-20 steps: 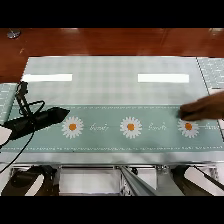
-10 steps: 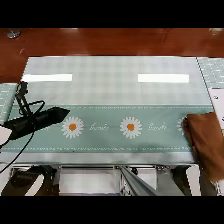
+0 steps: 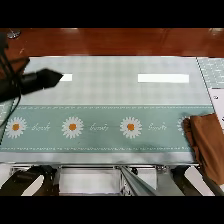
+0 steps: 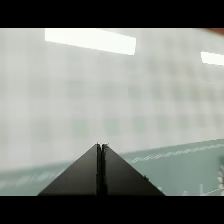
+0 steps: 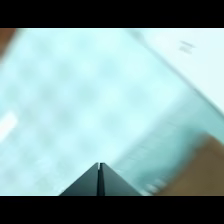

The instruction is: Fold the shirts.

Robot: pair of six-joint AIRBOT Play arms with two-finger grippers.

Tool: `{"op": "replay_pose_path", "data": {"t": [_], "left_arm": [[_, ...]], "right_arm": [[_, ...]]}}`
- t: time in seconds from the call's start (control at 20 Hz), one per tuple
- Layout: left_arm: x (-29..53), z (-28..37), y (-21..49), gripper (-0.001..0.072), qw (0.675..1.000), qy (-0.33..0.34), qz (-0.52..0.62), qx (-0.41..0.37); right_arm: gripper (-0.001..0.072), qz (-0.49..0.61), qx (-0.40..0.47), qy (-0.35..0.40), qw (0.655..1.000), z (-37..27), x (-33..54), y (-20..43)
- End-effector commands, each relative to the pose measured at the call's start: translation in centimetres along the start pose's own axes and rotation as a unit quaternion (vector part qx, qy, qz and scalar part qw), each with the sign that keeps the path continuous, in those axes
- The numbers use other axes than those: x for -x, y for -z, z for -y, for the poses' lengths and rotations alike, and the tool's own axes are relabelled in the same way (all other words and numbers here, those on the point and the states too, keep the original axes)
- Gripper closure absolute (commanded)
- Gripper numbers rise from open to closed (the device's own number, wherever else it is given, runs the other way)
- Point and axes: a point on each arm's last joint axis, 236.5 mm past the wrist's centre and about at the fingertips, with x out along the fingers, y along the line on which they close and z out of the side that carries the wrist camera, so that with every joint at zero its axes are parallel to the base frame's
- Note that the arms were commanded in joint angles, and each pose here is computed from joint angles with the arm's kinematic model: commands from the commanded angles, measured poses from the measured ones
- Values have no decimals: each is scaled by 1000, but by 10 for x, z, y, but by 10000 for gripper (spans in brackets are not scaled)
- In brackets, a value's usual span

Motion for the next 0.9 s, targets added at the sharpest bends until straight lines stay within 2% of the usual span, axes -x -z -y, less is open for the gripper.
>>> {"op": "replay_pose_path", "data": {"t": [0.0,0.1,0.2,0.3,0.4,0.85], "left_arm": [[-18,60,-59,685,994,34,-1,-99],[-46,55,-34,685,990,8,-61,-131],[-75,6,18,685,979,-64,-149,-124],[-97,-56,66,684,966,-137,-204,-82],[-104,-96,96,683,950,-174,-256,-36],[-101,-123,88,683,948,-189,-255,-35]], "right_arm": [[678,-33,196,-141,970,-161,-37,34],[678,-105,310,-100,940,-179,-76,99],[679,-160,364,-25,917,-160,-119,148],[679,-193,360,62,911,-110,-166,173],[678,-241,298,131,914,-63,-190,193],[678,-245,294,136,914,-59,-192,193]]}}
